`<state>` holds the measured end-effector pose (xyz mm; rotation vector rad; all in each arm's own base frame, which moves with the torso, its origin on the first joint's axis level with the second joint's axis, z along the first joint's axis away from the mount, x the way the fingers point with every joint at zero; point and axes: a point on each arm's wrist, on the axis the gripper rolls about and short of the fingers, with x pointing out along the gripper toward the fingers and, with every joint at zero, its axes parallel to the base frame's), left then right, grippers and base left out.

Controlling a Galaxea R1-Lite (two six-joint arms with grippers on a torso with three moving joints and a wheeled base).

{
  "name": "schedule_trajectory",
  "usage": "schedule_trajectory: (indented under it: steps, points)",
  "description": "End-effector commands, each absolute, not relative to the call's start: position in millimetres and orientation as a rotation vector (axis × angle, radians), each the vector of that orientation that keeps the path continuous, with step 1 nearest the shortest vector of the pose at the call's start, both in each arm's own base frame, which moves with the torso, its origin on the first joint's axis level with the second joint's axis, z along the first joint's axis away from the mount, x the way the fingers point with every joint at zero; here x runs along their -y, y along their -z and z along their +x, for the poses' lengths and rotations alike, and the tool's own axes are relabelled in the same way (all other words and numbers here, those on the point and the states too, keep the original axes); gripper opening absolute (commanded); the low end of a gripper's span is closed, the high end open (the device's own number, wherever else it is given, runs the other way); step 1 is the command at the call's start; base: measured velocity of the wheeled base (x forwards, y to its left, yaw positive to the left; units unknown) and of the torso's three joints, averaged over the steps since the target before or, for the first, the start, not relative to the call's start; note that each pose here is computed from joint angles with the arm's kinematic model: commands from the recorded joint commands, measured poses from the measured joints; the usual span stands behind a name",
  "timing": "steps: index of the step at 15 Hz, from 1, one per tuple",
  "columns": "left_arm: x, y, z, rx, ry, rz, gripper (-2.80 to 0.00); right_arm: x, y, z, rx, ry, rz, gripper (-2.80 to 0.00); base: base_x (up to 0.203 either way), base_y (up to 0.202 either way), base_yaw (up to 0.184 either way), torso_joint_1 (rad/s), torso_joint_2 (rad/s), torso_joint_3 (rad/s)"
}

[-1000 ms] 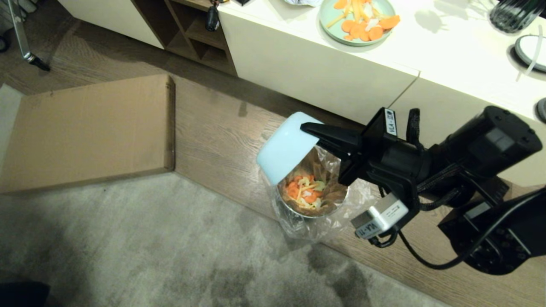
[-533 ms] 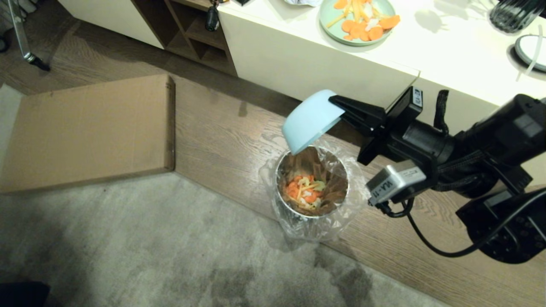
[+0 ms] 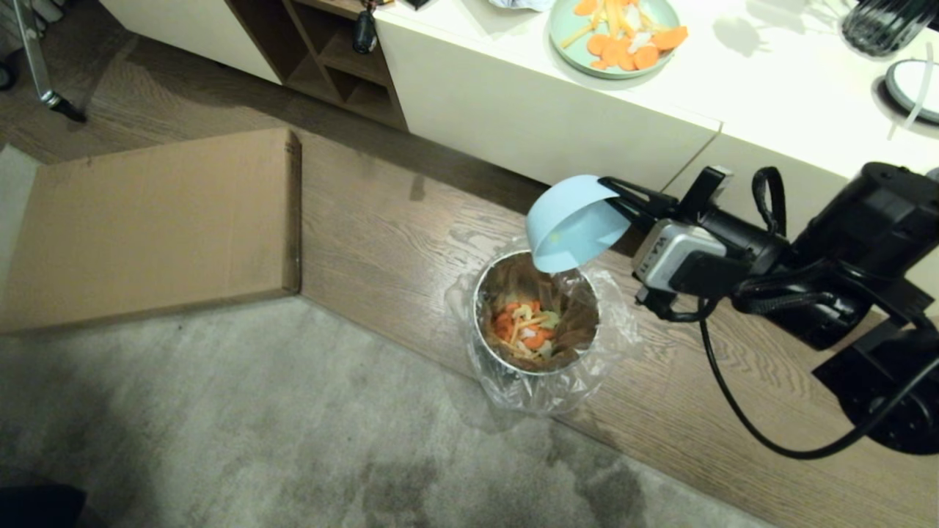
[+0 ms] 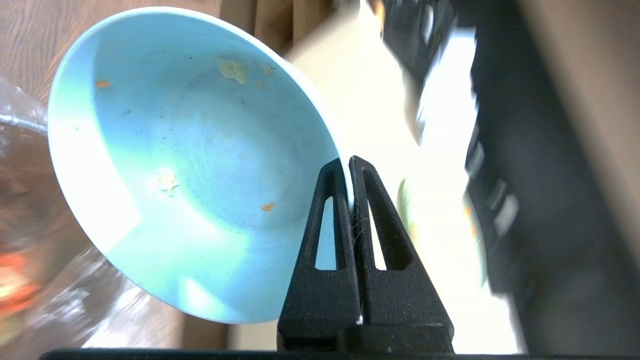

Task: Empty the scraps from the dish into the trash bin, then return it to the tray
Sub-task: Pour the leftover food from the bowl into the trash can, then put the bowl back to the table

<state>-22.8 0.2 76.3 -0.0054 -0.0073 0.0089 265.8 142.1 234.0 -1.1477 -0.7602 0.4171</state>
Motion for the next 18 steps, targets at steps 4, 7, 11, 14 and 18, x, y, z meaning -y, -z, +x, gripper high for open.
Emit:
schedule_trajectory:
  steps: [4, 7, 11, 14, 18]
  points:
    - [-0.2, -76.3, -22.8, 0.008, -0.009, -0.006, -2.80, -127.8, -223.0, 267.8, 0.362, -0.260, -0.794, -2.80, 0.000, 0.000, 0.000, 0.000, 0.00, 0.000]
    - [-0.2, -76.3, -22.8, 0.008, -0.009, -0.006, -2.80, -116.8, -217.9, 264.1, 0.179, -0.162, -0.545, -2.80, 0.000, 0.000, 0.000, 0.000, 0.00, 0.000]
    - [-0.2, -76.3, -22.8, 0.008, -0.009, -0.006, -2.80, -62.3, -175.9, 252.4, -0.076, 0.007, -0.315, -2.80, 0.000, 0.000, 0.000, 0.000, 0.00, 0.000]
    - [-0.2, -76.4, -22.8, 0.009, -0.009, -0.006, -2.80, -23.3, -156.1, 228.3, -0.170, 0.144, -0.183, -2.80, 0.000, 0.000, 0.000, 0.000, 0.00, 0.000]
    - [-0.2, -76.3, -22.8, 0.008, -0.009, -0.006, -2.80, -1.3, -143.4, 183.8, -0.265, 0.243, -0.043, -2.80, 0.000, 0.000, 0.000, 0.000, 0.00, 0.000]
